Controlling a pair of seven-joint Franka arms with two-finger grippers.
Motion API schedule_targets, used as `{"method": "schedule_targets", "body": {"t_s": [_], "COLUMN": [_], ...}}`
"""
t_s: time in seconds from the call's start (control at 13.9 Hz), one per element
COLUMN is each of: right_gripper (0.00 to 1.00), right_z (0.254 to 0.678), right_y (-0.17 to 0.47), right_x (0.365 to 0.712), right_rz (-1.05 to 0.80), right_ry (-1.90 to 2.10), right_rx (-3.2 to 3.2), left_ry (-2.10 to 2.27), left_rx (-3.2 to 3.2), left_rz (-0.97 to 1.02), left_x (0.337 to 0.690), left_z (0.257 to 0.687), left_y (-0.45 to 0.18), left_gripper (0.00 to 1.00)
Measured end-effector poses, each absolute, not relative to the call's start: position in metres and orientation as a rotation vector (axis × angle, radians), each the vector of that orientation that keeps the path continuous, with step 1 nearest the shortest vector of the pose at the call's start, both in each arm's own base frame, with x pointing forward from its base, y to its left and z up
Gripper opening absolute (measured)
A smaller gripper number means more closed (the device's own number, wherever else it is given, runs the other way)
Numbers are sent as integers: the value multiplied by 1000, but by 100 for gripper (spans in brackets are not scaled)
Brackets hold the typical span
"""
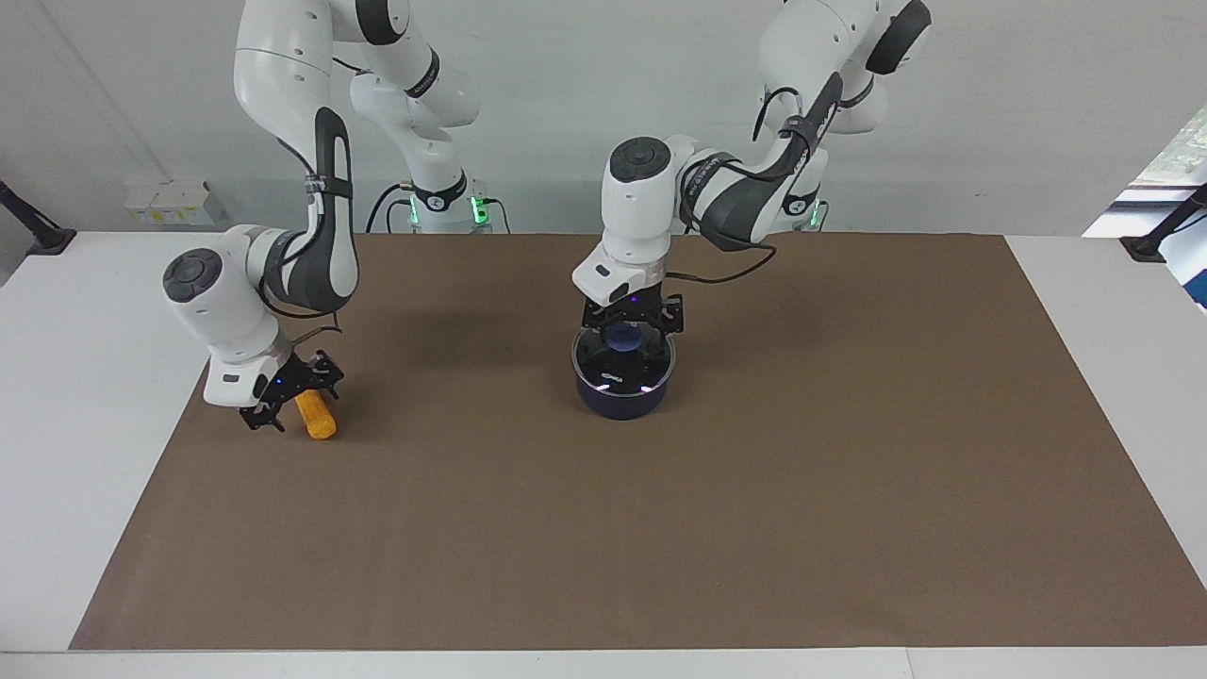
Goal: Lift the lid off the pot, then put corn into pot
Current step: 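Reach the left gripper toward the pot lid while the right gripper reaches the corn, then grasp the lid knob with the left gripper while the right gripper grasps the corn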
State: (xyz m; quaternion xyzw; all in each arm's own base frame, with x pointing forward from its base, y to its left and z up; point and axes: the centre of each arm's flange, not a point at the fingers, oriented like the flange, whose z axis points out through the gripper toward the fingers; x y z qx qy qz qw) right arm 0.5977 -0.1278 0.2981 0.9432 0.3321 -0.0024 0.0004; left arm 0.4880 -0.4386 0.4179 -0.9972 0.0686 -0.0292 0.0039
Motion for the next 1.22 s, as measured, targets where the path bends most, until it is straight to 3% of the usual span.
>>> {"method": "schedule_targets", "body": {"t_s": [0.5, 0.57, 0.72, 0.79, 0.93, 1.22], "right_gripper": [100, 93, 65, 55, 36, 36], "right_z": [292, 291, 291, 291, 291, 291], "right_y": [-130, -130, -130, -130, -129, -127], "right_x": [597, 597, 596, 596, 596, 597], "right_rz": [-18, -18, -18, -18, -17, -18], "right_ry": [1046, 1046, 1042, 1019, 970, 958], "right_rx": [2965, 2966, 2969, 2979, 2995, 2999], "left_ry": [187, 189, 193, 194, 195, 196], "left_rx": [-3133, -3132, -3126, -3126, -3126, -3117], "left_rz": [-66, -64, -66, -68, -68, -83], "left_x": [480, 479, 479, 479, 479, 473], "left_z": [406, 405, 404, 404, 404, 419], "left_y": [-447, -447, -447, -447, -447, -449], "left_gripper": [99, 89, 66, 61, 60, 60]}}
